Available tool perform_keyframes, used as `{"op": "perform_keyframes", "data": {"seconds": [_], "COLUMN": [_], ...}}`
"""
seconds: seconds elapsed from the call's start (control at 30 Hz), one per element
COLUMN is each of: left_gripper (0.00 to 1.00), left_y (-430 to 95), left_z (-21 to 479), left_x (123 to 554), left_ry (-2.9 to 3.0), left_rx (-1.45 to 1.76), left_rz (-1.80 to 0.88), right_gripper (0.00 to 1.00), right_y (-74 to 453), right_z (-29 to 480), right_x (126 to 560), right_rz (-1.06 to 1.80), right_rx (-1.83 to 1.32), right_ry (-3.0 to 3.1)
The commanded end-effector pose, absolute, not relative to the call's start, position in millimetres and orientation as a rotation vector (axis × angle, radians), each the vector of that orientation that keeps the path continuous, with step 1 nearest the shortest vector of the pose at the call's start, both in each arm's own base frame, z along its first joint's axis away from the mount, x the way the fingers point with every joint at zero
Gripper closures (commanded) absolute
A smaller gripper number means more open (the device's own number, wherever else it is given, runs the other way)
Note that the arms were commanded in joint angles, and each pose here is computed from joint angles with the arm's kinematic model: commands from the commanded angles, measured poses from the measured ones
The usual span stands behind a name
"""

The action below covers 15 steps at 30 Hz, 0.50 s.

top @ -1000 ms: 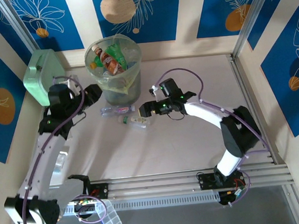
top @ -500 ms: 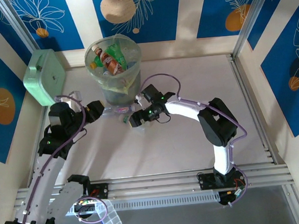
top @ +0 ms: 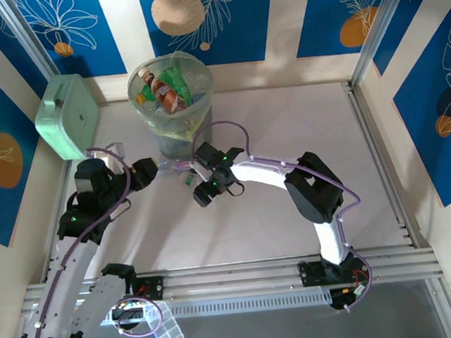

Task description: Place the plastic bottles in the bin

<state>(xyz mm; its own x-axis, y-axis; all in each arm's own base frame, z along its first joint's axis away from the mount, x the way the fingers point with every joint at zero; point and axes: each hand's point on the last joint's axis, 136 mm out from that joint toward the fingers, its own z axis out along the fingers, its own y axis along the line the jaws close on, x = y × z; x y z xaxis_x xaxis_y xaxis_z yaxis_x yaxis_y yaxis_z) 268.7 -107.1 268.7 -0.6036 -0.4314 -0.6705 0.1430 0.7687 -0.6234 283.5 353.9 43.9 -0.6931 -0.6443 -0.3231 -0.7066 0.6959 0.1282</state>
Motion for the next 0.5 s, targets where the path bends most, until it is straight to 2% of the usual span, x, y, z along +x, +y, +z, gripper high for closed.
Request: {"op": "perform_keyframes", "data": {"seconds": [0.0, 0.2, 0.47], "left_gripper": [0.39, 0.39, 0.38], "left_y": [-109.5, -110.0, -117.8], "left_z": [265.6, 268.6, 283.6], "left_x": [263.2, 261.3, 257.3], "left_ry": [2.081, 2.08, 2.058], "left_rx": [-0.191, -0.19, -0.168], "left_rz": [-0.822, -0.829, -0.899], "right_gripper": [0.28, 0.4, 0.41], "right_y": [350.8, 351.6, 348.4], "right_z": [40.7, 48.5, 96.4], "right_x": [283.8, 280.6, 260.5], "right_rz": [0.272, 0.283, 0.452], "right_rx": [-1.125, -1.128, -1.067], "right_ry": [2.656, 2.639, 2.553]}}
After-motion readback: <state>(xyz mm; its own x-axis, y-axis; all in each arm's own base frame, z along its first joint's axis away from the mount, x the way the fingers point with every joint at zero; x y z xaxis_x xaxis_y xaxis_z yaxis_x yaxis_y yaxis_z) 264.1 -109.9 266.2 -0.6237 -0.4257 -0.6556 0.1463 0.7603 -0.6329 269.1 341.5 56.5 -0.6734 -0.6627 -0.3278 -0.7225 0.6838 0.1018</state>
